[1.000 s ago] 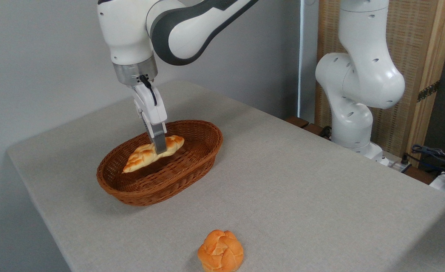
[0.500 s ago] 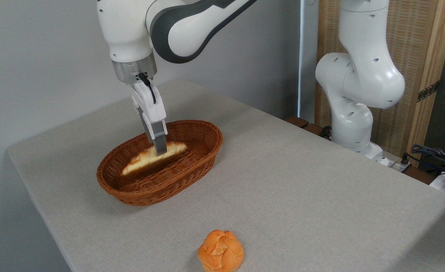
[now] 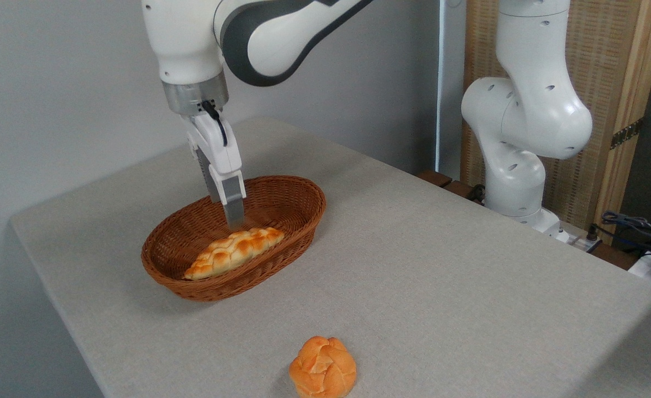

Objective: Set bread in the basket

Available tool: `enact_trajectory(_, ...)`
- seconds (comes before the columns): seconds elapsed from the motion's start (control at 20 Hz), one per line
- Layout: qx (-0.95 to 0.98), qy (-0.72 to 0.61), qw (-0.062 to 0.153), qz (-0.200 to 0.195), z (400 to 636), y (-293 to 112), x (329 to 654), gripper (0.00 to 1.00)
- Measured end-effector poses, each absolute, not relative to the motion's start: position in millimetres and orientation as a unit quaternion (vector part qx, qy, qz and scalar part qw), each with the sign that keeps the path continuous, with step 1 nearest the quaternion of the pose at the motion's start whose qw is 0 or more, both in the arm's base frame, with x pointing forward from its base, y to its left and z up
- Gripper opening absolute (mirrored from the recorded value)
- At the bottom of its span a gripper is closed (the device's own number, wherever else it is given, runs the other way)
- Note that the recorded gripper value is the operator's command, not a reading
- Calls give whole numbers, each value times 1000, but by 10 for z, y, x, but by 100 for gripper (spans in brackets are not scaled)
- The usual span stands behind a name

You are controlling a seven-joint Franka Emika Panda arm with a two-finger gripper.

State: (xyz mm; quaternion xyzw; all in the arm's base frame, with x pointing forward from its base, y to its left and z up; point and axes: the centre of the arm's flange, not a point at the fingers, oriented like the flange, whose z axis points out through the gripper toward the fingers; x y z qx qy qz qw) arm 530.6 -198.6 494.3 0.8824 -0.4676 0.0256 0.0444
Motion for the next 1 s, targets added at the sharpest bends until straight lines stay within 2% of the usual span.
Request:
enact_trajectory(0.2,894,-442,32,55,5342,-1715,5413,100)
enact_trajectory(0.55,927,-369,26,66,6247,-730,5522,100)
enact_trajectory(0.7,928,-366,21,62,6266,-669,5535,100)
enact_trajectory(0.85,928,-373,11,22,6156,-677,5494,100)
enact_trajectory(1.0,927,-376,11,-6,6108,-685,5439,100)
